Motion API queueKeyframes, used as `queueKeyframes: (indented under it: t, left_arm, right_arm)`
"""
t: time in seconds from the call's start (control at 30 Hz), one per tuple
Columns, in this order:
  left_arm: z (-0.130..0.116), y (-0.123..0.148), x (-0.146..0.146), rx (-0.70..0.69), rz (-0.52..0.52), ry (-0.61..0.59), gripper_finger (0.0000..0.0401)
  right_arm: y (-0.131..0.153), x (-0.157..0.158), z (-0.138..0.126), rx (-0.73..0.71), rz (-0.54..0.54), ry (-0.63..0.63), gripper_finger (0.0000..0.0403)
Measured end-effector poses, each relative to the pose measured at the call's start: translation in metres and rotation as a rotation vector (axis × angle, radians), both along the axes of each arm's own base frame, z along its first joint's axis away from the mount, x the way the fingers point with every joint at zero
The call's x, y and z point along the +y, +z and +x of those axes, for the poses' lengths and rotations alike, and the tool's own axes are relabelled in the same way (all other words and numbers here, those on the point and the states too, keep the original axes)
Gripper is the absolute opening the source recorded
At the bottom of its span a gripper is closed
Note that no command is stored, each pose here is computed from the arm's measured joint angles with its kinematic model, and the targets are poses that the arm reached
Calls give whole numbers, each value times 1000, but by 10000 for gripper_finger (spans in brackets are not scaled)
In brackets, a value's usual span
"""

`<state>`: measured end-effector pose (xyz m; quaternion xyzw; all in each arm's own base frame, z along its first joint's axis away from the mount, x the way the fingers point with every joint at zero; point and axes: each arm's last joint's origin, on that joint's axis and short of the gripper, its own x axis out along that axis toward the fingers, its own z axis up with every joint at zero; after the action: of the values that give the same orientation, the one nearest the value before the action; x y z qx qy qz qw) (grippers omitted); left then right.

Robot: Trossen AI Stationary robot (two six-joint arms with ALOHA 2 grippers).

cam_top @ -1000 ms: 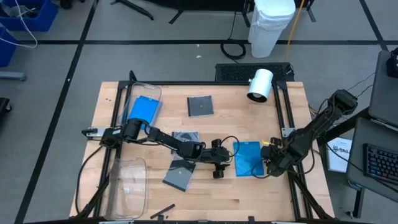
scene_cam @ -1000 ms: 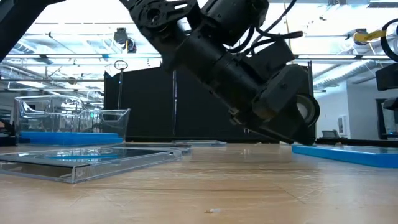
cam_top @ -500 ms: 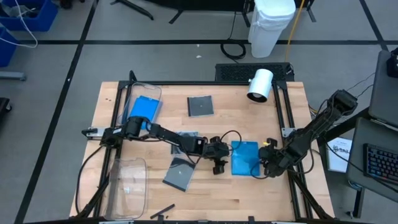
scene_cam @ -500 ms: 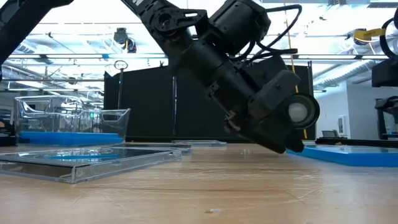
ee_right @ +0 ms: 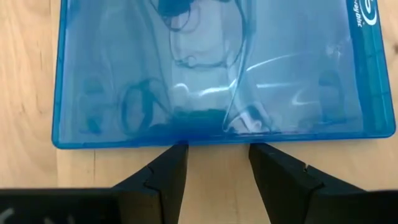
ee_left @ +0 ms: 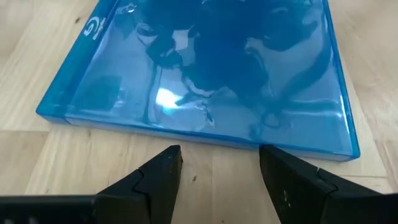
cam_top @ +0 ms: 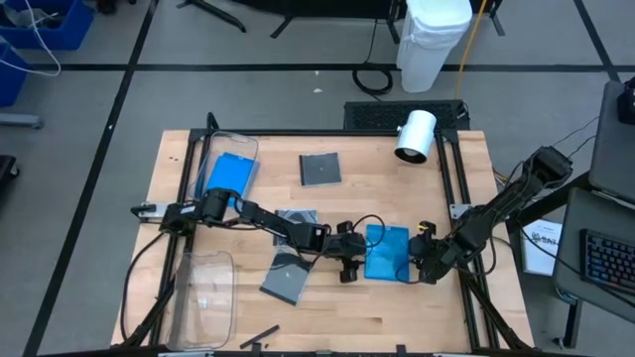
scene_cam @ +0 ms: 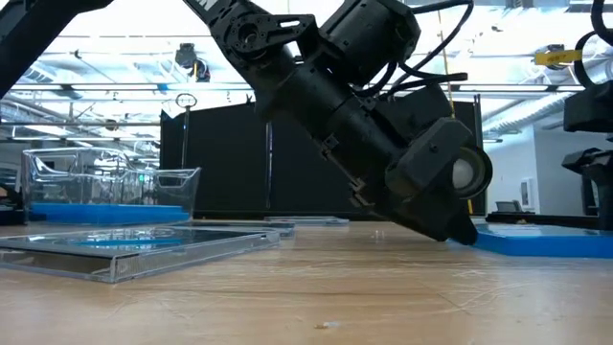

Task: Pick & place jewel cases by type
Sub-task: Put the blue CD case into the top transparent bin

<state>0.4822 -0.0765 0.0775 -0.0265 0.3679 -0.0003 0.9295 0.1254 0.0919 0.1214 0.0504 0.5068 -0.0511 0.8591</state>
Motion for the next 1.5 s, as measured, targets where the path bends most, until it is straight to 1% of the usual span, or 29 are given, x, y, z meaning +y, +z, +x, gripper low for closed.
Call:
queueKeyframes:
  t: [0.13, 0.23, 0.27, 0.47, 0.7, 0.8, 0.87, 0.9, 0.97, 1.07, 1.13, 1.23, 1.3, 1.5]
  left_arm:
    - [3, 13, -2, -62, 14, -69, 223]
    - [3, 26, -5, -84, 28, -88, 223]
    - [3, 26, -5, -86, 32, -91, 223]
    - [1, 52, -5, -121, 45, -80, 223]
    - [3, 73, -6, -200, 67, -85, 223]
    - [5, 77, -8, -237, 109, -103, 223]
    - [6, 75, -9, -234, 135, -134, 223]
    - [4, 71, -8, -210, 159, -143, 223]
    - [3, 67, -7, -184, 214, -156, 223]
    - [3, 70, -3, -182, 302, -177, 223]
    - [2, 68, -1, -152, 337, -186, 223]
    - [2, 65, 1, -134, 377, -173, 223]
    - [3, 67, 0, -154, 398, -166, 223]
    - [4, 71, -10, -212, 409, -190, 223]
  right_arm:
    - [-1, 0, 0, 5, -15, 5, 169]
    - [-1, 0, 0, 6, -15, 4, 169]
    - [-1, 0, 0, 4, -15, 2, 169]
    - [-1, 0, 1, -1, -16, 0, 169]
    - [-1, 0, 1, -3, -19, -2, 169]
    - [-1, 0, 1, -7, -18, -5, 169]
    - [1, 1, 6, -65, -19, -35, 169]
    - [2, 1, 7, -86, -24, -48, 169]
    - [2, 2, 7, -87, -21, -36, 169]
    - [4, 3, 10, -123, -15, -11, 169]
    - [5, 4, 12, -137, -12, 10, 169]
    - [6, 5, 13, -145, -9, 19, 169]
    - [5, 4, 13, -145, -14, 19, 169]
    - [5, 4, 13, -142, -22, 18, 169]
